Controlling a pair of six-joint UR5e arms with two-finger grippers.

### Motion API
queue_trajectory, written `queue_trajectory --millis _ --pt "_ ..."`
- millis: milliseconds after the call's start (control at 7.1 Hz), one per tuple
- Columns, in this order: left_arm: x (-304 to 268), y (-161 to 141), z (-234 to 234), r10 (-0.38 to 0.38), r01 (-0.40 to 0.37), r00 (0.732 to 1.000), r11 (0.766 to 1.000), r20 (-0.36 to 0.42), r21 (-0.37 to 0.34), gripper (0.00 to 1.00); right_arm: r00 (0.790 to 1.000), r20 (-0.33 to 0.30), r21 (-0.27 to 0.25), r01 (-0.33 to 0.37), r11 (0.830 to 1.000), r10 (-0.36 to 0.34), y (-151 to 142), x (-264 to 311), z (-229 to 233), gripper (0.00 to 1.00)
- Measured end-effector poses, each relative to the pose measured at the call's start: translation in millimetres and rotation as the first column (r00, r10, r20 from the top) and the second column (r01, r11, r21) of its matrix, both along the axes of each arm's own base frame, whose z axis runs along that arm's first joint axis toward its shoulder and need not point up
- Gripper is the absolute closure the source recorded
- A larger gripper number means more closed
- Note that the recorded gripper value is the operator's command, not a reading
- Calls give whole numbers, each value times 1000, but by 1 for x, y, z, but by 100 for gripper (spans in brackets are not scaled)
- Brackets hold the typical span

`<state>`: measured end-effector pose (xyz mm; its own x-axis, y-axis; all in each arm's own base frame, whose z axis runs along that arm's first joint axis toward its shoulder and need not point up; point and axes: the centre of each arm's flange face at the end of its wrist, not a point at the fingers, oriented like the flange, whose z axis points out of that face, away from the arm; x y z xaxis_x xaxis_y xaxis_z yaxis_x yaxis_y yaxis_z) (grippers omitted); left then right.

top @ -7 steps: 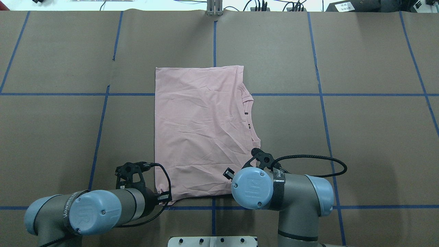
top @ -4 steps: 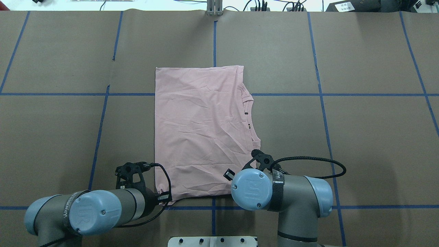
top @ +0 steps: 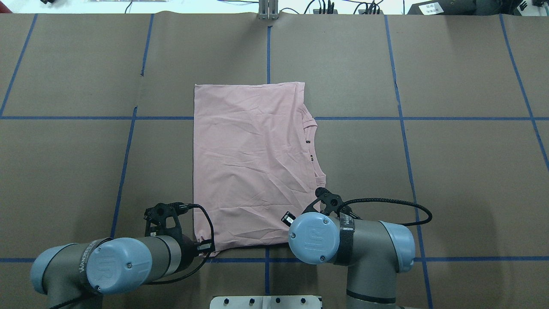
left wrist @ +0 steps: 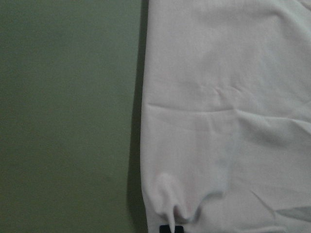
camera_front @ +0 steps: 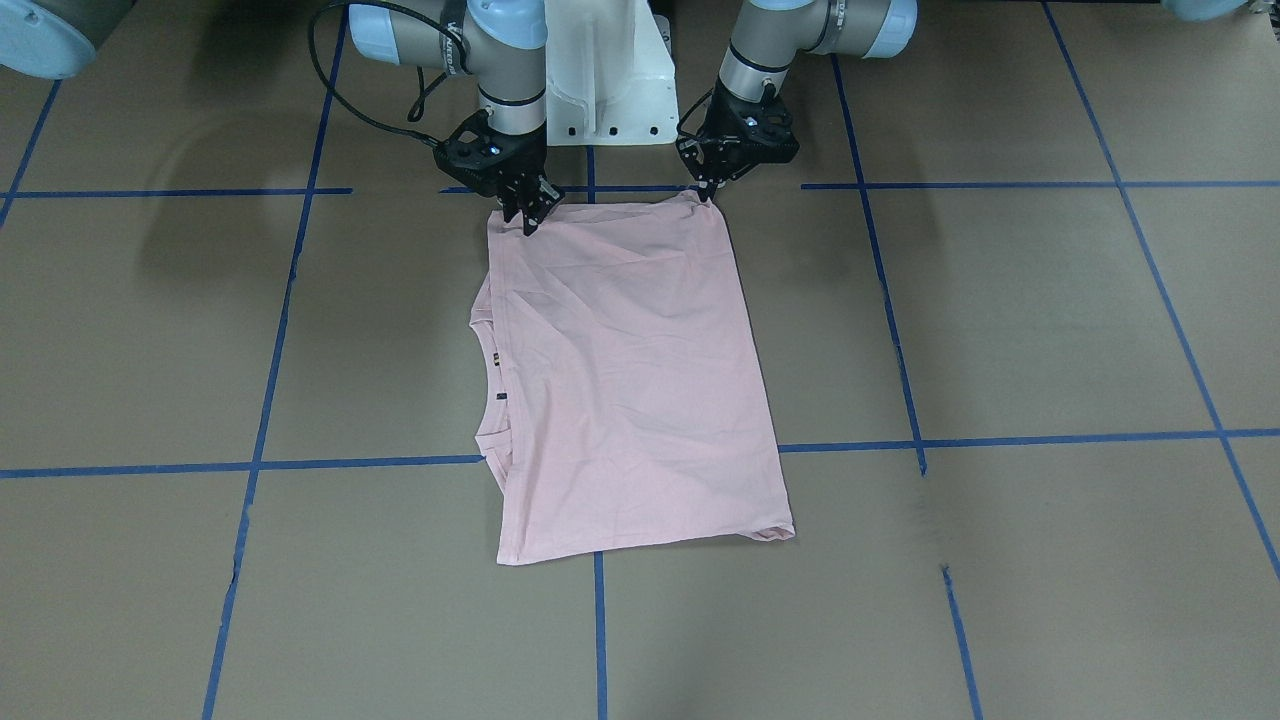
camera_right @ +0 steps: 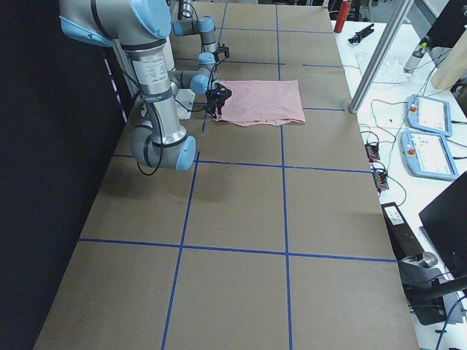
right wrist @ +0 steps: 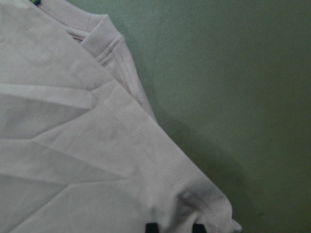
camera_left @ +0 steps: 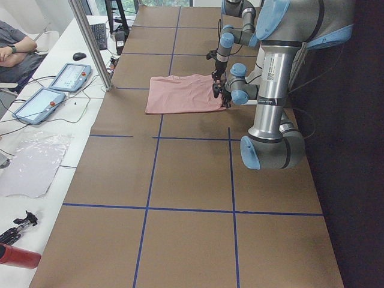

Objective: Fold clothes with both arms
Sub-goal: 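Pinch the shirt's near edge with both grippers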

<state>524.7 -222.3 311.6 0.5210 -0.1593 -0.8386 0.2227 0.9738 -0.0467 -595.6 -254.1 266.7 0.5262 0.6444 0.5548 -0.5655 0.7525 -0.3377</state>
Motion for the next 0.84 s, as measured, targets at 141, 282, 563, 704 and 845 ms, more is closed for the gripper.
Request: queue_trajectory --millis 141,282,563,704,845 --pt "0 0 0 -1 1 1000 1000 0 0 100 1000 -1 0 -14 1000 14 0 -1 0 100" --pt "0 0 0 -1 1 1000 1000 0 0 100 1000 -1 1 -22 1000 22 -1 -1 0 100" --pt "0 0 0 0 0 1000 1000 -1 1 100 1000 7 4 -25 1000 25 -1 1 -3 100" --pt "-1 -1 -2 0 0 1000 1000 -4 2 100 1000 22 10 -23 1000 23 -1 6 -10 100" --pt "-3 -1 -5 1 -1 1000 1000 -9 6 100 999 35 15 -22 1000 21 -1 11 -17 100"
